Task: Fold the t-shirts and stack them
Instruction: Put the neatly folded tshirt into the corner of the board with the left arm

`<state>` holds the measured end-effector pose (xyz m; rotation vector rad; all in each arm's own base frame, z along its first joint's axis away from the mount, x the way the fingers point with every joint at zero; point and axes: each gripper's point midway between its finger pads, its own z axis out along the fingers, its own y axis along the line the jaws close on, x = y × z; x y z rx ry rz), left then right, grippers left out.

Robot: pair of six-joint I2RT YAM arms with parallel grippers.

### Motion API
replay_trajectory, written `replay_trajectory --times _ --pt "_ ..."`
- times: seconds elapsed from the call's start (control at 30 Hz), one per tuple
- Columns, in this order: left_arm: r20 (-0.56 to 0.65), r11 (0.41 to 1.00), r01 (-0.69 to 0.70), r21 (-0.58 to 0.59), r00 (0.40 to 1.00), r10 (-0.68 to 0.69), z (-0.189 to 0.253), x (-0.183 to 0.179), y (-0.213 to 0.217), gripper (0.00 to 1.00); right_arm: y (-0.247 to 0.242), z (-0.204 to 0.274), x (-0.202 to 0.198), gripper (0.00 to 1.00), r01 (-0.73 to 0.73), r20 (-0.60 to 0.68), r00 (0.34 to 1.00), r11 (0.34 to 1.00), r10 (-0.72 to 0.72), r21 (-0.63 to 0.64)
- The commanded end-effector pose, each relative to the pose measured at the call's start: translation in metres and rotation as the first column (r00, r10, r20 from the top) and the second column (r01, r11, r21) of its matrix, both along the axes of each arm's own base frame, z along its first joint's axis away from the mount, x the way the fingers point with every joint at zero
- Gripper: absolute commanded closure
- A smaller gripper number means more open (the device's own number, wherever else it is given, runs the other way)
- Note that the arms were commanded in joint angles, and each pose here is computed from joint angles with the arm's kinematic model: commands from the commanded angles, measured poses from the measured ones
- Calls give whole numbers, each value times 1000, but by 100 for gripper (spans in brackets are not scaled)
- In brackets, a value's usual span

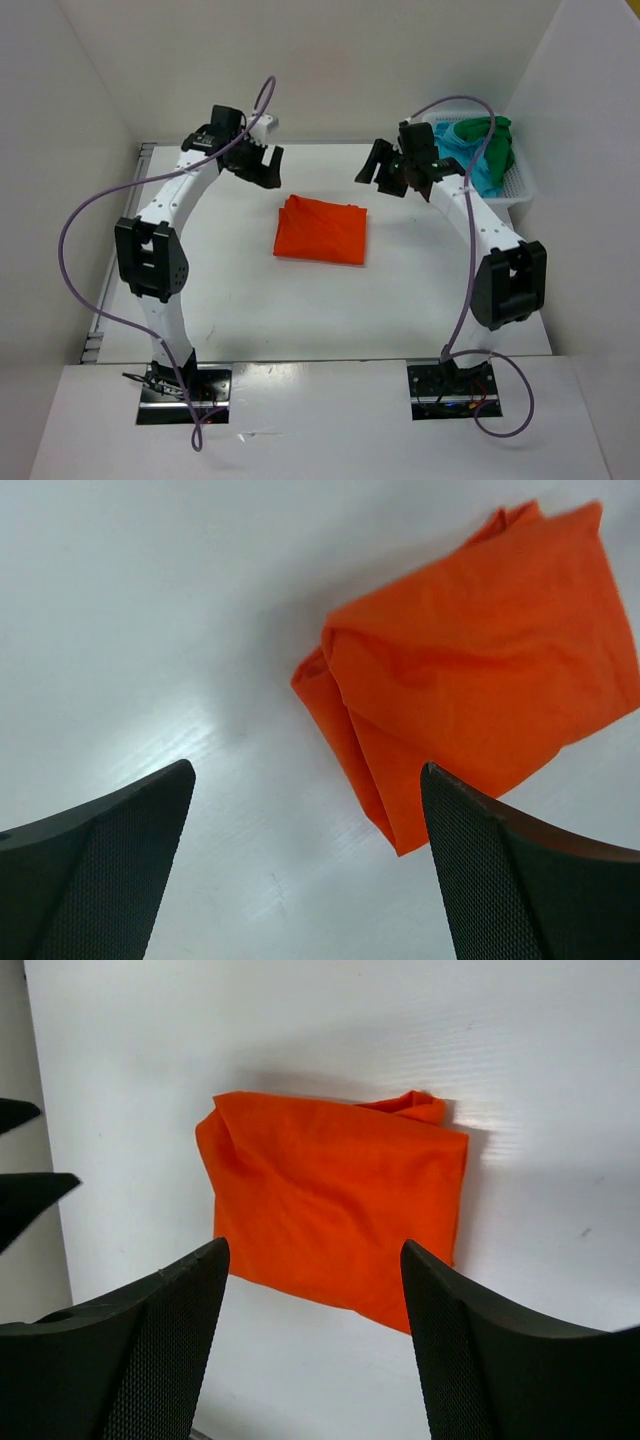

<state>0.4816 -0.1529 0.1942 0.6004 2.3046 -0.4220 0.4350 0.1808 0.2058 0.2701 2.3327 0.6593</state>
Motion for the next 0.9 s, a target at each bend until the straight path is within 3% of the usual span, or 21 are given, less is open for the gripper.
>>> replay_trajectory --times 0.0,0.13,0.3,0.5,0.6,0.73,0.77,0.87 --pt "-156 1000 19 -11 988 -20 -64 -22 -6 0 -18 -14 -23 25 31 -30 999 996 -34 -83" --pt "-226 996 54 -64 972 -68 -93 -27 -21 0 -20 -26 -36 25 39 -54 998 994 -45 -98" --pt "-319 999 29 -25 947 -36 -128 -29 -21 0 -25 -27 -47 25 69 -56 996 994 -74 -85" --pt "-451 995 81 -58 887 -98 -170 -71 -42 0 -34 -10 -51 24 106 -9 994 989 -108 -100" --pt "-462 995 90 -49 881 -102 -180 -77 -48 3 -38 -4 -56 24 114 -1 993 988 -115 -103" --pt "-478 998 69 -6 876 -63 -195 -71 -43 49 -39 3 -55 25 123 18 992 987 -121 -102" --pt "-478 998 69 -6 876 -63 -197 -69 -44 71 -39 7 -56 25 129 25 992 987 -128 -91" --pt "-485 997 67 -31 872 -74 -193 -68 -44 85 -39 15 -58 25 131 43 991 988 -128 -83"
